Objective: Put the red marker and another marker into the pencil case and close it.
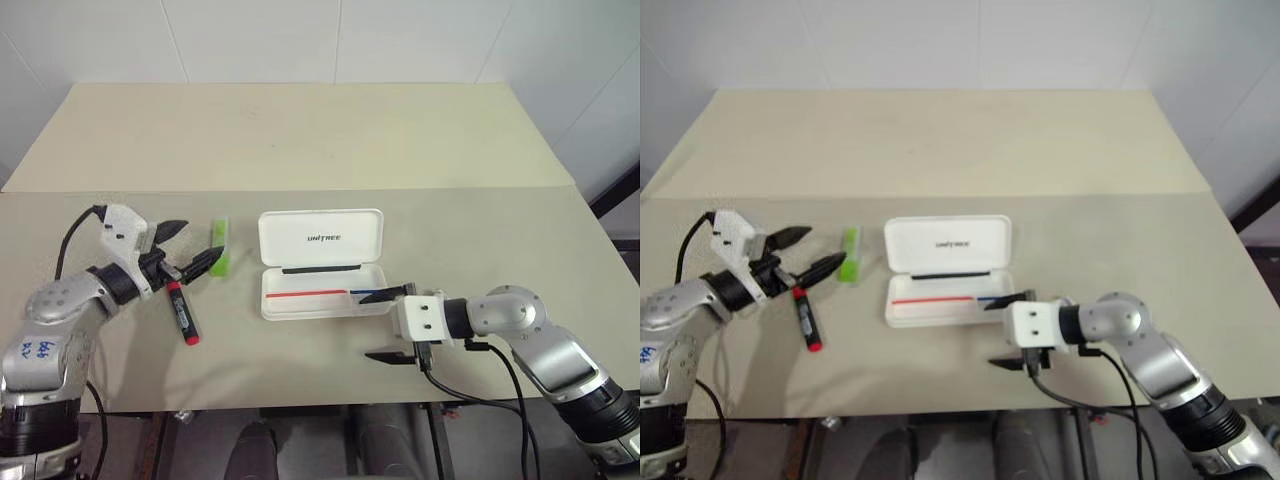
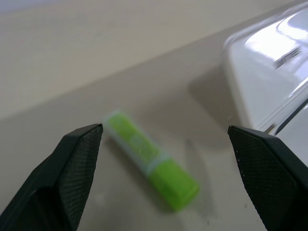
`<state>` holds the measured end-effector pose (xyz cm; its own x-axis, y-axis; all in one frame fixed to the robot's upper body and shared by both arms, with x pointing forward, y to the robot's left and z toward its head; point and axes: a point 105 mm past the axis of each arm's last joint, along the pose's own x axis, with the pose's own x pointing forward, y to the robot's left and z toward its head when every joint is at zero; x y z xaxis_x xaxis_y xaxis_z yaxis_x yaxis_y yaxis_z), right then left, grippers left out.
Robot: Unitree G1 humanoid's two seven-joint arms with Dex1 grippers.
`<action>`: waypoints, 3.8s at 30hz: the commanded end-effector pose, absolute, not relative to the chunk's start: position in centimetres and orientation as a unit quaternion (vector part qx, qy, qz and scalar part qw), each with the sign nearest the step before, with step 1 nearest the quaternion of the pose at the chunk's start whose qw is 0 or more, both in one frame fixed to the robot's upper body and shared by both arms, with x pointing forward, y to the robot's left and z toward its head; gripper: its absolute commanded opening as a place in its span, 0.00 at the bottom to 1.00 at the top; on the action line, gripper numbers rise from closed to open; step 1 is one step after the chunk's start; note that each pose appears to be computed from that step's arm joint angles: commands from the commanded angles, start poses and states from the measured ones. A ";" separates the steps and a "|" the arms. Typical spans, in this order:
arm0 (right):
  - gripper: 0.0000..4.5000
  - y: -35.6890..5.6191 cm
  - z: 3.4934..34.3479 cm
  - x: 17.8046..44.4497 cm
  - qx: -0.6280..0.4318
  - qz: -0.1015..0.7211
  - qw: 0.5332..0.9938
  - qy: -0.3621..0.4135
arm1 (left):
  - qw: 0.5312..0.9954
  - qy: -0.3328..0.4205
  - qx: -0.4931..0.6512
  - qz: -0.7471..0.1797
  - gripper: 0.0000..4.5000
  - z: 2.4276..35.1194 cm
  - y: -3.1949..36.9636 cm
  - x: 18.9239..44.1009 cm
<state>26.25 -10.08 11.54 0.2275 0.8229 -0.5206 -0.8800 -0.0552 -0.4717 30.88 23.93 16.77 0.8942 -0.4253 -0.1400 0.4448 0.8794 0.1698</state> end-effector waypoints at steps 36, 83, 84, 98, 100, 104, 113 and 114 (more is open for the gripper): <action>1.00 -11.5 12.4 27.5 -0.360 0.603 0.711 0.031 | 0.972 0.219 0.051 -0.060 0.13 12.0 24.2 28.2; 1.00 -13.6 15.8 25.7 -0.265 0.524 0.809 -0.011 | 0.723 0.078 0.273 -0.629 0.13 19.0 4.6 32.5; 1.00 -13.6 15.8 25.7 -0.265 0.522 0.811 -0.010 | 0.723 0.075 0.273 -0.630 0.13 19.0 4.2 32.6; 1.00 -14.1 15.9 25.7 -0.268 0.502 0.822 -0.005 | 0.736 0.095 0.281 -0.609 0.30 18.2 2.6 34.0; 1.00 -14.1 15.9 25.8 -0.269 0.501 0.823 -0.005 | 0.737 0.091 0.283 -0.607 0.43 18.3 2.6 34.1; 1.00 -14.2 15.9 26.0 -0.269 0.500 0.823 -0.004 | 0.745 0.091 0.280 -0.598 0.73 18.5 2.7 34.4; 1.00 -14.1 16.1 26.2 -0.272 0.505 0.819 -0.005 | 0.755 0.003 0.268 -0.599 0.99 21.7 2.6 33.6; 1.00 -14.2 16.1 26.3 -0.272 0.506 0.819 -0.005 | 0.759 -0.036 0.256 -0.598 0.99 23.0 2.8 33.2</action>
<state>26.30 -13.99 15.02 0.4844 0.8281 -0.2821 -0.8398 0.3498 -0.4151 34.20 3.02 19.94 0.2918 -0.8776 -0.3804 0.9251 0.1578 0.3454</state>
